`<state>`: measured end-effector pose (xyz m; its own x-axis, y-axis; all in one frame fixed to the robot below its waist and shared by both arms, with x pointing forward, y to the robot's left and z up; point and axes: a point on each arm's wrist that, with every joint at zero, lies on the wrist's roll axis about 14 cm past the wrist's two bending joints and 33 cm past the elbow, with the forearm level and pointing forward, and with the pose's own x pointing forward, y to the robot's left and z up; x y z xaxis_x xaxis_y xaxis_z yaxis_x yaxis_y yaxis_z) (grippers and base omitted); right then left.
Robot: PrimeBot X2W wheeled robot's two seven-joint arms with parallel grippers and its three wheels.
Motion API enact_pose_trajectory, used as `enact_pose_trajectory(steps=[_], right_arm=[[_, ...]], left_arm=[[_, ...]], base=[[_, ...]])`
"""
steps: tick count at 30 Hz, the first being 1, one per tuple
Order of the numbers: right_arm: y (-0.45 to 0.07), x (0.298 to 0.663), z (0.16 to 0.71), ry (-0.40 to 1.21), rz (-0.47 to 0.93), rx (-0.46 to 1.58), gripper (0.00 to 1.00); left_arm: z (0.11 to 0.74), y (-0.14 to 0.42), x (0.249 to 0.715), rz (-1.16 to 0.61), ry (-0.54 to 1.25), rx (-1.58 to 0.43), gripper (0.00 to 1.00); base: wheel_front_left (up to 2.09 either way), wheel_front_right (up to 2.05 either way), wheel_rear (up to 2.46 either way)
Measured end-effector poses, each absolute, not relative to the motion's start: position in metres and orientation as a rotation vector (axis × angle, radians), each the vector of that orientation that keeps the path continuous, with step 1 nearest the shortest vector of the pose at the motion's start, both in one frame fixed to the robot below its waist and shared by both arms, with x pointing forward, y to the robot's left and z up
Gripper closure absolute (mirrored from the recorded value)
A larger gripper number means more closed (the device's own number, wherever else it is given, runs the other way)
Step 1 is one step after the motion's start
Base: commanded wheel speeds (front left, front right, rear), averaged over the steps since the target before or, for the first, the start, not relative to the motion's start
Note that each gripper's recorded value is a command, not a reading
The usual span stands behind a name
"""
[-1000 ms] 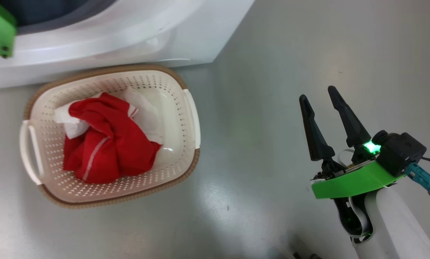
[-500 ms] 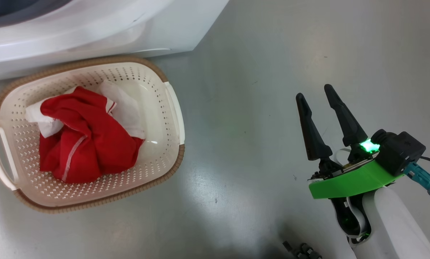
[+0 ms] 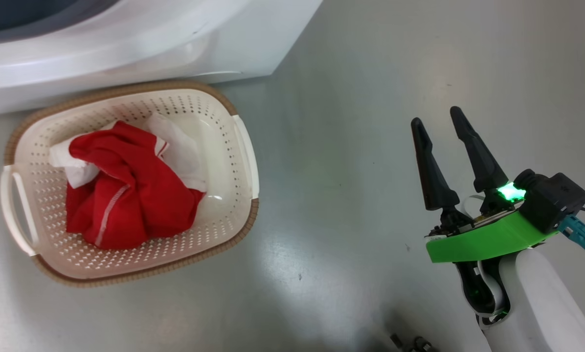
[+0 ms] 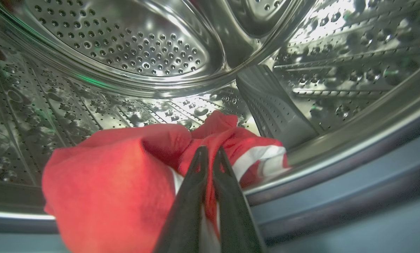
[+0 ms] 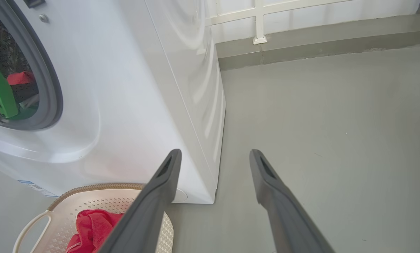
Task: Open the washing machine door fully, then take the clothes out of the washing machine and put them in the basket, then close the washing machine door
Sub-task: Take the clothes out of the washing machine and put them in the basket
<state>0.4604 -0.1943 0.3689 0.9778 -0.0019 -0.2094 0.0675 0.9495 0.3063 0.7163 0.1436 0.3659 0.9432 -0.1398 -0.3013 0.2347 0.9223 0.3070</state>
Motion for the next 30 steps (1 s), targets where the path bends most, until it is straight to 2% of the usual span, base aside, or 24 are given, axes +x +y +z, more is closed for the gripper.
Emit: enact_pose_trajectory(steps=[9, 15, 30], right_arm=[[-0.188, 0.465, 0.381, 0.175, -0.016, 0.322, 0.0], [-0.186, 0.468, 0.397, 0.137, 0.0, 0.3, 0.0], [-0.179, 0.455, 0.412, 0.118, 0.012, 0.313, 0.0]], left_arm=[[0.42, 0.144, 0.712, -0.124, 0.108, 0.098, 1.0], [0.449, 0.146, 0.678, -0.116, -0.011, -0.051, 1.0], [0.493, 0.162, 0.597, -0.09, -0.173, -0.116, 1.0]], base=[[0.0, 0.0, 0.0], [0.0, 0.0, 0.0], [0.0, 0.0, 0.0]])
